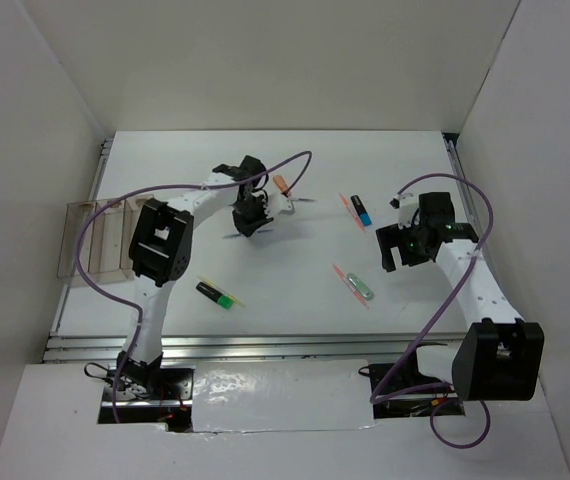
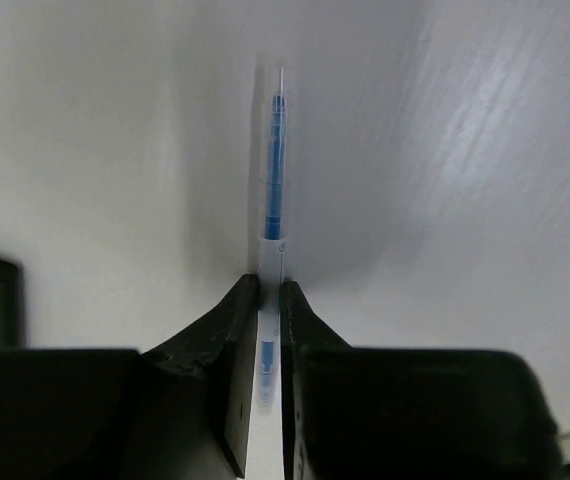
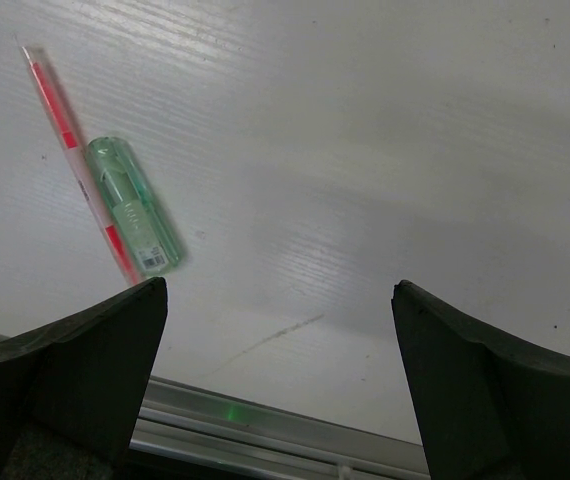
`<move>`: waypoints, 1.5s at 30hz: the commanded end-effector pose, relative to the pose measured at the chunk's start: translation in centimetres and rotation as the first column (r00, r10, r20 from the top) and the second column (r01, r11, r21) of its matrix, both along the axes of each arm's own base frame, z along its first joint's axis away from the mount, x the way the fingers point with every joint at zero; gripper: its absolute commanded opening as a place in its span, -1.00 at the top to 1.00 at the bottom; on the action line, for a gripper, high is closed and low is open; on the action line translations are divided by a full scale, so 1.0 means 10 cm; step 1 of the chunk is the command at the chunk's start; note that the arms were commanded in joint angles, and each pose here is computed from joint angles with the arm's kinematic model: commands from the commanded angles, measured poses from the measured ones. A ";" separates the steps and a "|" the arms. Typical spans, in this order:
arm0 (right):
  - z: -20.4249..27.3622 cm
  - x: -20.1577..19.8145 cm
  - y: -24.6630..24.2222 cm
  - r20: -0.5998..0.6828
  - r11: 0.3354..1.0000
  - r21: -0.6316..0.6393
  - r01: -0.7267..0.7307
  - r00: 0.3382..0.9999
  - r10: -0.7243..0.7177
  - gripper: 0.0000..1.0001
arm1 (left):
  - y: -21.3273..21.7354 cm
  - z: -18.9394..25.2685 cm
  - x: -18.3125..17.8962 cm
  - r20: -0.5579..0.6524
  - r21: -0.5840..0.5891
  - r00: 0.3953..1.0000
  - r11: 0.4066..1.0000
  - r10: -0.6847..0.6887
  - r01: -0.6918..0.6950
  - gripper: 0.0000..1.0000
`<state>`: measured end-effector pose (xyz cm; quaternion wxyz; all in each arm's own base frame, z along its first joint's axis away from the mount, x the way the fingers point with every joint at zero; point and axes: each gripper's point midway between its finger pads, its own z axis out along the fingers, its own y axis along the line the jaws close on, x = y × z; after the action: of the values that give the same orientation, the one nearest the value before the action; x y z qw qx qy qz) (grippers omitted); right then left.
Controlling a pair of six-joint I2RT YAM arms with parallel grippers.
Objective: Sort the stationery into containers
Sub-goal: Pick up the pen from the center of the board, then place the pen in the storage box.
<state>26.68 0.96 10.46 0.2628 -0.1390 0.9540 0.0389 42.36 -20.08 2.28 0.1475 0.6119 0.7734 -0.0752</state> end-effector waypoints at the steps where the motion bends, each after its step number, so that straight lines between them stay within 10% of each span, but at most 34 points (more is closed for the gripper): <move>1: 0.23 0.05 0.04 0.063 1.000 0.003 -0.012 0.998 0.012 -0.98 | 0.03 0.54 -0.14 -0.032 -0.080 0.988 0.985 0.149 -0.151 1.00; 4: 0.25 0.05 0.08 0.068 1.000 0.022 -0.021 0.998 0.019 -0.98 | 0.20 1.27 -0.08 -0.006 -0.222 0.939 0.915 0.345 -0.337 1.00; 9: 0.27 0.06 0.13 0.071 0.999 0.044 -0.030 0.997 0.027 -0.96 | 1.35 2.15 -0.05 -0.015 -0.333 0.687 0.644 0.727 -0.689 1.00; 14: 0.23 0.07 0.17 0.065 0.997 0.062 -0.035 0.997 0.031 -0.96 | 2.85 2.25 -0.42 0.048 -0.267 0.356 0.356 0.933 -0.895 1.00; 20: 0.18 0.09 0.30 0.050 0.994 0.084 -0.065 0.997 0.061 -0.95 | 3.90 1.97 -0.80 0.156 -0.140 0.113 0.135 0.981 -0.981 1.00; 34: 0.19 0.07 0.30 0.047 0.995 0.066 -0.079 0.996 0.076 -0.95 | 4.37 1.25 -0.73 0.194 0.017 0.033 0.030 0.980 -0.999 0.99; 45: 0.21 -0.02 0.32 0.035 0.992 0.071 -0.104 0.994 0.102 -0.94 | 4.39 0.79 -0.78 0.181 0.071 -0.018 -0.031 0.983 -0.997 0.61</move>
<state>26.57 3.65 11.07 0.2662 -0.1633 0.9466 0.0799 33.85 23.16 10.30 0.1158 -0.0888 0.9802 0.1335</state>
